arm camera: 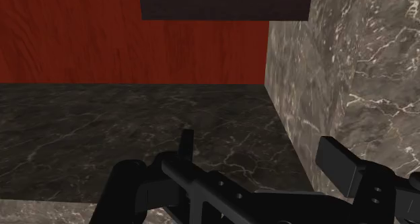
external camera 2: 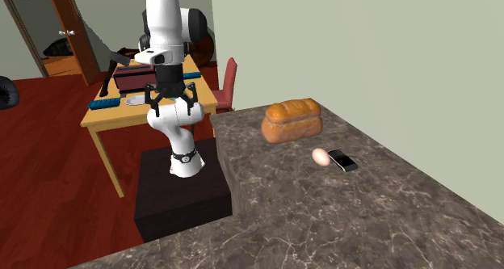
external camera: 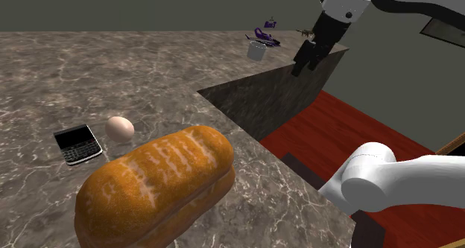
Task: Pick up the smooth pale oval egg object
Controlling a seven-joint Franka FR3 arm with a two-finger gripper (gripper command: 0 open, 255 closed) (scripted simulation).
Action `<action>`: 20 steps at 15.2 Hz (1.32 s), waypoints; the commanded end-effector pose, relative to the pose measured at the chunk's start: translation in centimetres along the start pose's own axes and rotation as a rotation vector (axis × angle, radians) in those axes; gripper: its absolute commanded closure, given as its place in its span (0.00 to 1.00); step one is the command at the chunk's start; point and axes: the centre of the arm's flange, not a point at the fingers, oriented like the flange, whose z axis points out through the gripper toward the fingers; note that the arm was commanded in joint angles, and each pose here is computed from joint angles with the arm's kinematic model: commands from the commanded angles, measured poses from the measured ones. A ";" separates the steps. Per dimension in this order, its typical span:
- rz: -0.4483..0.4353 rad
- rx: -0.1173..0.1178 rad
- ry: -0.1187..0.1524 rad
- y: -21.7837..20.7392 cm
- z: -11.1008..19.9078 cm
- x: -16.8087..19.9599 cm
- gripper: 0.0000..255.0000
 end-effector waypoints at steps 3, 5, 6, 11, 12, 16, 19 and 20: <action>0.008 0.001 0.005 -2.5 0.6 0.4 0.00; 0.016 0.001 0.010 -5.0 1.1 0.8 0.00; 0.020 0.002 0.012 -6.3 1.4 1.1 0.00; 0.041 0.003 0.025 -12.6 2.8 2.3 0.00; 0.045 0.004 0.027 -13.8 3.1 2.6 0.00; 0.061 0.005 0.037 -18.8 4.2 3.7 0.00; 0.073 0.006 0.045 -22.6 5.0 4.5 0.00; 0.077 0.007 0.047 -23.8 5.2 4.8 0.00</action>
